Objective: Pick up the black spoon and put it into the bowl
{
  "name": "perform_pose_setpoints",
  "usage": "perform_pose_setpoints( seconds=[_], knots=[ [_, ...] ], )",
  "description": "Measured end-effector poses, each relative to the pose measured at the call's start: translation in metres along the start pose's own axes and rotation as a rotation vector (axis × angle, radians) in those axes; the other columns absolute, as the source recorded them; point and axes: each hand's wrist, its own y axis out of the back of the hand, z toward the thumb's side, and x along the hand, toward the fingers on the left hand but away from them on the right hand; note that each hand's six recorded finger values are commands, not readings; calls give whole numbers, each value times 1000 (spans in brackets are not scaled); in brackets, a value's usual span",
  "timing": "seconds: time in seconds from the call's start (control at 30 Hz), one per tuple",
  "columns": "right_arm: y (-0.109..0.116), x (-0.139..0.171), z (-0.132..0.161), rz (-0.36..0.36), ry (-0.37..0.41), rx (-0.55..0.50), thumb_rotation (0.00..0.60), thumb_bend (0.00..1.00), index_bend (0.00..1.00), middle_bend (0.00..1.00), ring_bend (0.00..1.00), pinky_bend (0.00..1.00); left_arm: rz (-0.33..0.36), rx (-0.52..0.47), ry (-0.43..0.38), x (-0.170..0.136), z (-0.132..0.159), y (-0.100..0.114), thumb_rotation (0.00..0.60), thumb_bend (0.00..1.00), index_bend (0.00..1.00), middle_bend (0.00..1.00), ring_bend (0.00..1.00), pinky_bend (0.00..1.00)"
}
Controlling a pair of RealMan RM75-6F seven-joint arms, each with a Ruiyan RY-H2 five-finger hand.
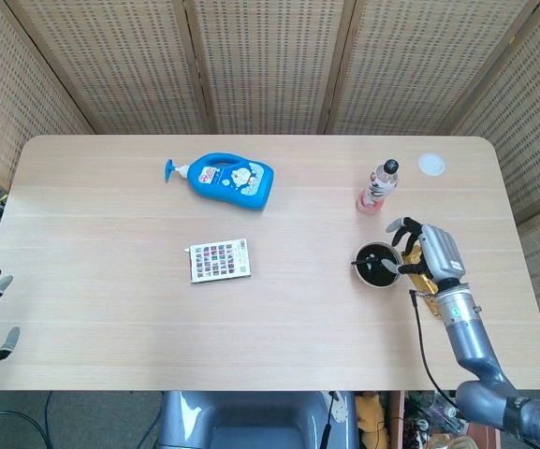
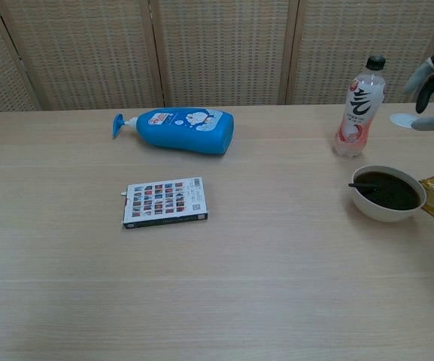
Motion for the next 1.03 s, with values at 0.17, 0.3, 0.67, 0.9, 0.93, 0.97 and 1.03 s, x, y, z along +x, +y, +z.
perform_pose_setpoints(
  seconds=[0.17,0.3,0.67,0.9,0.93,0.97,1.03],
  knots=[
    [14,26,-7,-92,28,129,600,309,441,498,494,815,2,5,-1,-2,1,0,600,419,0,0,0,0],
    [18,46,-16,-138,35,234,600,308,441,457,423,723,16,12,-6,-2,3,2,600,419,0,0,0,0],
    [13,92,-36,-157,16,405,600,309,441,367,302,578,23,24,-22,-7,11,1,600,419,0,0,0,0],
    [12,106,-42,-173,0,451,600,308,432,307,235,507,17,25,-26,-9,13,0,600,419,0,0,0,0],
    [11,108,-43,-174,-2,453,600,308,426,303,230,498,17,24,-27,-9,14,0,600,419,0,0,0,0],
    [11,109,-43,-174,-5,453,600,308,419,298,224,488,17,24,-27,-9,14,0,600,419,0,0,0,0],
    [11,110,-44,-173,-8,456,600,308,410,290,215,477,16,23,-28,-9,14,-1,600,419,0,0,0,0]
  ],
)
